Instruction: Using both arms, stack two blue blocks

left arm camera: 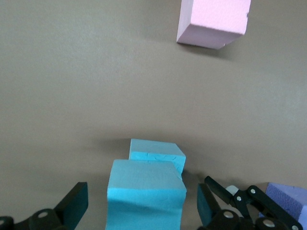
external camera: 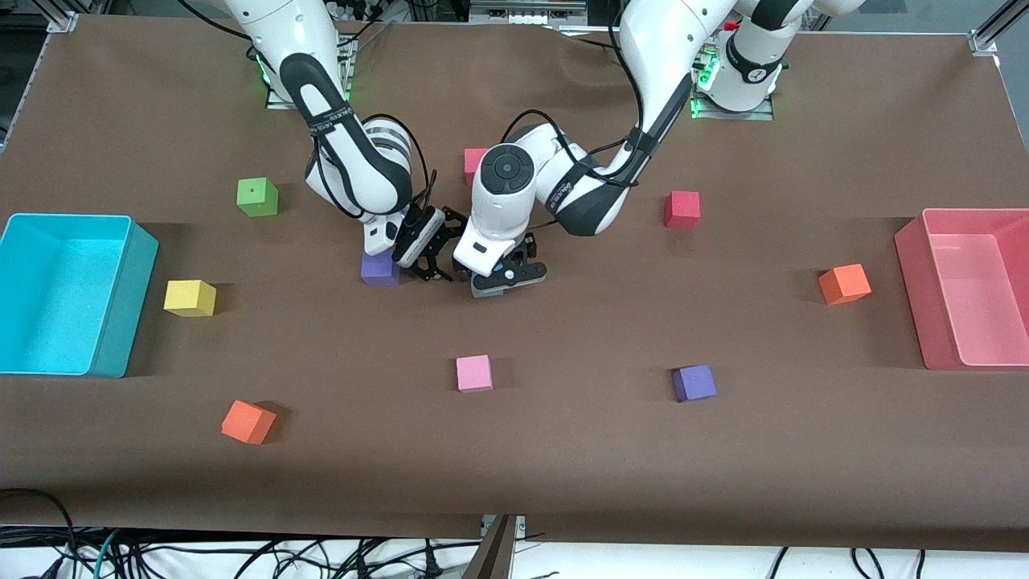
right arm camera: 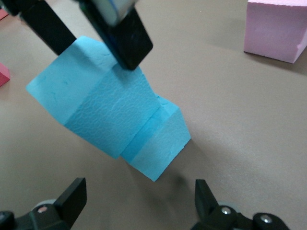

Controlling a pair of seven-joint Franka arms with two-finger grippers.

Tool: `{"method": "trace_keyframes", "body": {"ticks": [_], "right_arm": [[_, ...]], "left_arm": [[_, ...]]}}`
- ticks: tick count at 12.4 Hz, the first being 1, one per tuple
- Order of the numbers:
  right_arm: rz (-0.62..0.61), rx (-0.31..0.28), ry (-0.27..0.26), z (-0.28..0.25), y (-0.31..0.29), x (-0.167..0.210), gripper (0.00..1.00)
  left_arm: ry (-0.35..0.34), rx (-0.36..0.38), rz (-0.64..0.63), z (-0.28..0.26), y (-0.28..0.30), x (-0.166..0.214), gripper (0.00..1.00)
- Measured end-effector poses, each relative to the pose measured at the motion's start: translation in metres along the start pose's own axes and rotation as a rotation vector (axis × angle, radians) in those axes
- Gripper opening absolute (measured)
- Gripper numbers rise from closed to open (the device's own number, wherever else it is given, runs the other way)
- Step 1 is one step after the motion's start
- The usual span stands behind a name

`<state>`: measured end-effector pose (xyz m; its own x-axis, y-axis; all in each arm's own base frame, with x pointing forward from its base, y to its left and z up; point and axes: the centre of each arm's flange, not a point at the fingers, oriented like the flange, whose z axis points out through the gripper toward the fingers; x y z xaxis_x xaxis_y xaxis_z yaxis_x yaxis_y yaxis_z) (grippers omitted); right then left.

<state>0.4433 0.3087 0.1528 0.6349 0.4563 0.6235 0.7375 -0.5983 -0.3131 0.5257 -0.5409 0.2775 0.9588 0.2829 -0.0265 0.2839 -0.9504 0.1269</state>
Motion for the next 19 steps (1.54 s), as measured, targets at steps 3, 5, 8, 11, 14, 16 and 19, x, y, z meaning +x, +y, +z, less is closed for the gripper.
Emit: {"method": "trace_keyframes", "body": {"ticks": [3, 5, 8, 11, 14, 16, 19], "right_arm": [[-0.001, 0.001, 0.001, 0.000, 0.000, 0.001, 1.00], [-0.002, 0.004, 0.009, -0.002, -0.002, 0.004, 1.00], [0.054, 0.003, 0.025, -0.017, -0.008, 0.010, 1.00], [0.161, 0.031, 0.042, -0.035, -0.020, 0.013, 1.00], [0.219, 0.067, 0.015, -0.038, -0.027, -0.009, 1.00], [0.240, 0.083, 0.003, -0.038, -0.029, -0.014, 1.00], [0.189, 0.144, -0.043, -0.049, -0.021, 0.007, 1.00]], "left_arm": [[0.039, -0.020, -0.028, -0.035, -0.006, 0.024, 1.00], [0.040, -0.006, -0.056, -0.072, -0.023, 0.044, 1.00], [0.018, 0.005, -0.016, -0.143, -0.085, 0.084, 1.00], [0.001, 0.031, 0.019, -0.210, -0.187, 0.119, 1.00], [-0.032, 0.088, 0.049, -0.261, -0.264, 0.128, 1.00], [-0.046, 0.107, 0.075, -0.293, -0.301, 0.131, 1.00], [-0.048, 0.117, 0.108, -0.332, -0.350, 0.138, 1.00]]}}
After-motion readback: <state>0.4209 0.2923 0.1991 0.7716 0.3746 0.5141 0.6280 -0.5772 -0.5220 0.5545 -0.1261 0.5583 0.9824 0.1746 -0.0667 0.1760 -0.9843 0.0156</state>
